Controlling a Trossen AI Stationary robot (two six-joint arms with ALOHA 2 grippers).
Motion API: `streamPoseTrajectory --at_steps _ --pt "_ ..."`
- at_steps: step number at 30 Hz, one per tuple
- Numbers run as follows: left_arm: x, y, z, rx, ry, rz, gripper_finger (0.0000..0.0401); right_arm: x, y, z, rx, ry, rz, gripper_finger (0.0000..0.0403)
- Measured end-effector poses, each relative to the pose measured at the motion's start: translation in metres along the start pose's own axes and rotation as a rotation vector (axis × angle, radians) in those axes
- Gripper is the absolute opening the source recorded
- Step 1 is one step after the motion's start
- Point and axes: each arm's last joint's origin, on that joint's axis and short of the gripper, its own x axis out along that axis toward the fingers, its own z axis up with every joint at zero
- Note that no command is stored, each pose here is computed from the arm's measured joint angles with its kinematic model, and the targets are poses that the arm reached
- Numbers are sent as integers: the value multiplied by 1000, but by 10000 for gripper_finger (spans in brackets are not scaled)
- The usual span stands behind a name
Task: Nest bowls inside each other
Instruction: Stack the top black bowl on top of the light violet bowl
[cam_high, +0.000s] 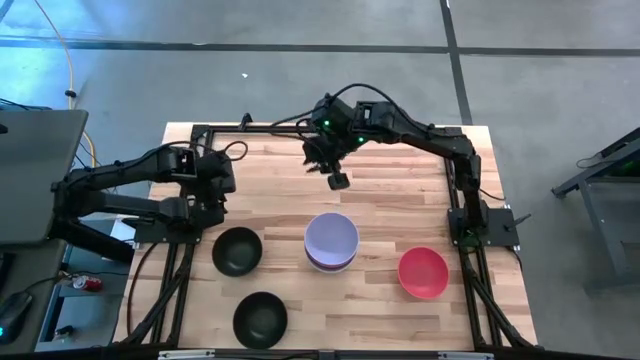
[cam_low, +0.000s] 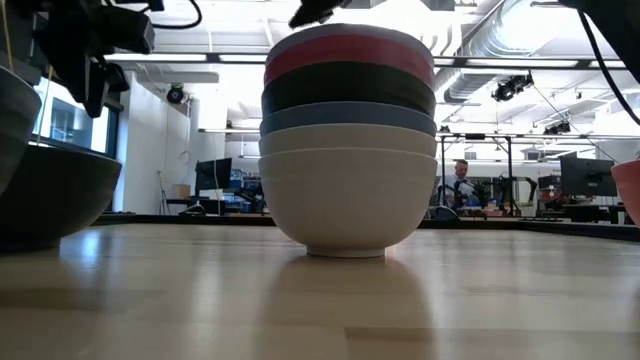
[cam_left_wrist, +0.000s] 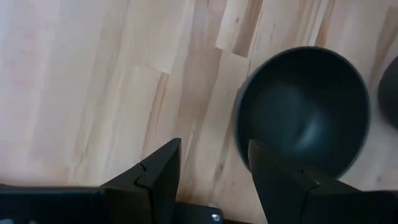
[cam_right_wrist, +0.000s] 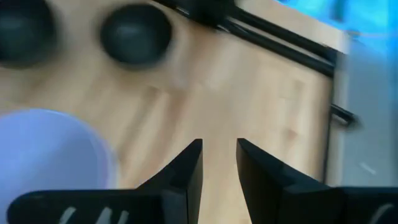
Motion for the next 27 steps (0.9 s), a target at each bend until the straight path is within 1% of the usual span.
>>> streamPoseTrajectory --at_steps 2,4,7,9,14,16,19,22,27 --pt "2 0 2 -28 18 -27 177 -1 -5 -3 6 44 -77 90" --pt "5 -2 5 -47 37 -37 177 -5 -9 -6 13 60 -114 90" --pt "10 -7 8 -48 53 -12 177 -17 -19 -7 26 13 -149 90" --pt "17 -12 10 -33 45 12 177 -29 -25 -5 49 -67 -158 90" --pt "42 -25 9 5 62 53 177 -68 -40 -1 98 -320 -120 90" --pt "51 -30 8 12 69 64 177 -83 -44 2 102 -423 -104 90" --pt "61 -36 6 18 79 97 177 -101 -46 5 90 -536 -67 90" --pt "66 -42 6 22 74 109 177 -114 -42 9 58 -591 -48 90" --pt "71 -48 6 38 72 134 177 -123 -38 9 44 -599 -52 90"
